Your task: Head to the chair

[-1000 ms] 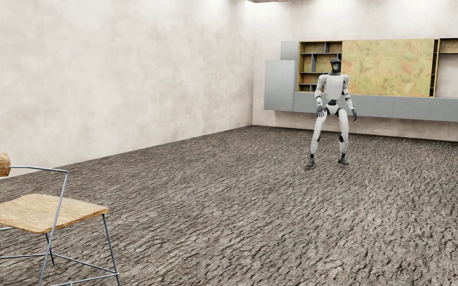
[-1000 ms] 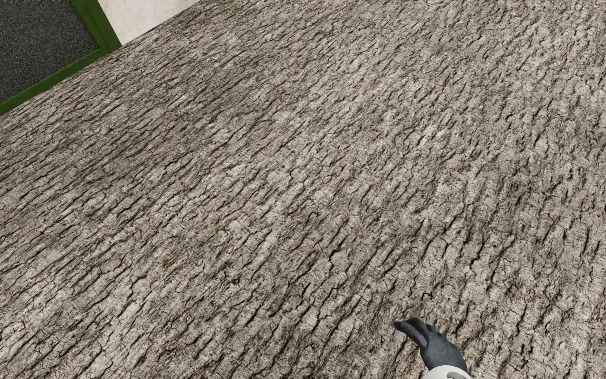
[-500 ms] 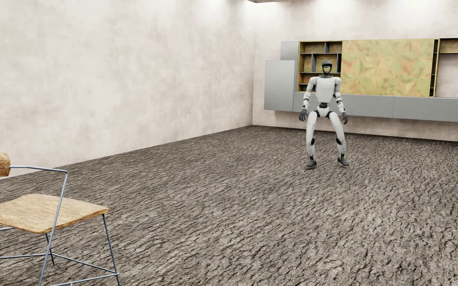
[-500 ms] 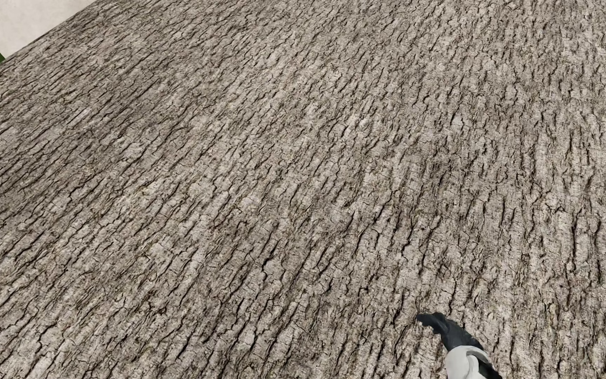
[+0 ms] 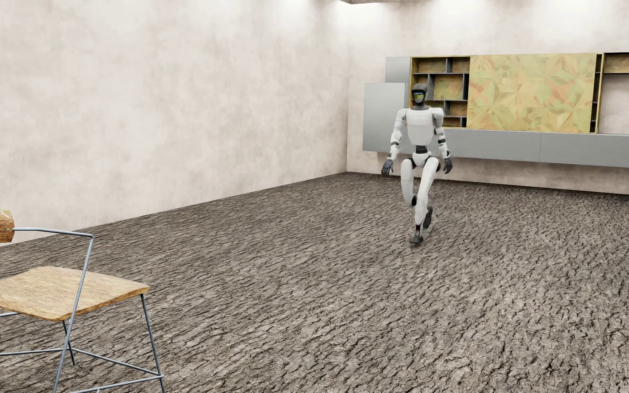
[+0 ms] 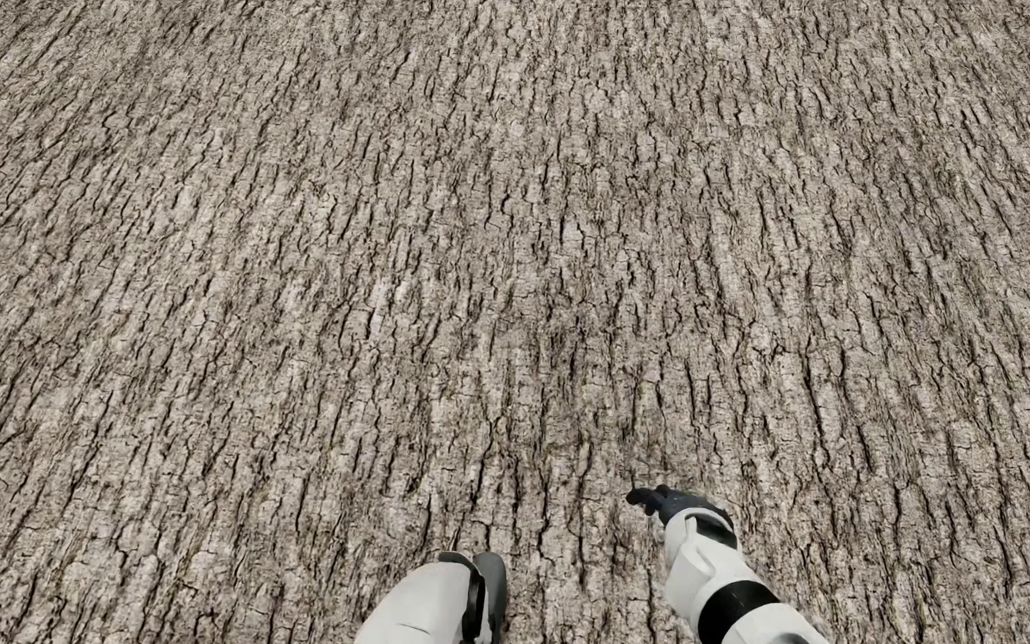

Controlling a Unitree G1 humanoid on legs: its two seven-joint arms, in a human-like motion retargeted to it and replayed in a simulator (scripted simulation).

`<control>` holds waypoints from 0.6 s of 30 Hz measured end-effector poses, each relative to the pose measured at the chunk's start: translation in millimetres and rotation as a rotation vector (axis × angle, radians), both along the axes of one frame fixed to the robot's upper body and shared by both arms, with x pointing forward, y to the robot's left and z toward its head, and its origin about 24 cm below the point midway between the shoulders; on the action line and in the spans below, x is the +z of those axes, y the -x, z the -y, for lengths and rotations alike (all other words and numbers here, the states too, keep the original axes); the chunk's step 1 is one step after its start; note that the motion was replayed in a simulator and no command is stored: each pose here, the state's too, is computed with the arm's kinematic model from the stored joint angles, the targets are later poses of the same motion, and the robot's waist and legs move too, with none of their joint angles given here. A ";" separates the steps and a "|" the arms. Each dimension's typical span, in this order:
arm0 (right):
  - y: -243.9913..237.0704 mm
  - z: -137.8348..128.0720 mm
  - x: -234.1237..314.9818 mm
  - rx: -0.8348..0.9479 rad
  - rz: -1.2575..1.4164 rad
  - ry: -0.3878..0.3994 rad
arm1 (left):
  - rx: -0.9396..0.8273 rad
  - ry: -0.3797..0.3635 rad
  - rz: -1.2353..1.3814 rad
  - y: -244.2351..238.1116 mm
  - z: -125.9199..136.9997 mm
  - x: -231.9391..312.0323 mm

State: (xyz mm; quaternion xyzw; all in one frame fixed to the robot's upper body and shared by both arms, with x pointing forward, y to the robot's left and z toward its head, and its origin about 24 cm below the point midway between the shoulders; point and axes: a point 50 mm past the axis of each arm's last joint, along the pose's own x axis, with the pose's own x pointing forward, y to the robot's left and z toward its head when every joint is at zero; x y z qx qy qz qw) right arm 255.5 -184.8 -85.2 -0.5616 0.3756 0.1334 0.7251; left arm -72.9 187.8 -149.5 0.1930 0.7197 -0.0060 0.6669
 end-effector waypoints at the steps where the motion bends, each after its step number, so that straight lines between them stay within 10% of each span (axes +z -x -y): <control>1: 32.0 9.2 -22.8 -0.030 -0.123 0.006 | -0.041 0.005 0.009 -10.7 -4.3 -2.2; 6: 201.4 42.3 -77.0 -0.285 -0.598 -0.097 | -0.078 -0.176 0.453 -104.8 -30.6 12.4; 11: 334.2 65.1 -51.8 -0.814 -0.546 -0.129 | -0.329 -0.175 0.762 -197.1 -41.3 44.2; 15: 285.5 40.2 -65.2 -0.860 -0.406 -0.133 | -0.113 -0.317 0.764 -184.0 -62.6 48.7; 18: 167.8 13.4 -67.0 -0.429 -0.284 -0.205 | -0.242 -0.158 0.561 -164.5 -43.4 24.0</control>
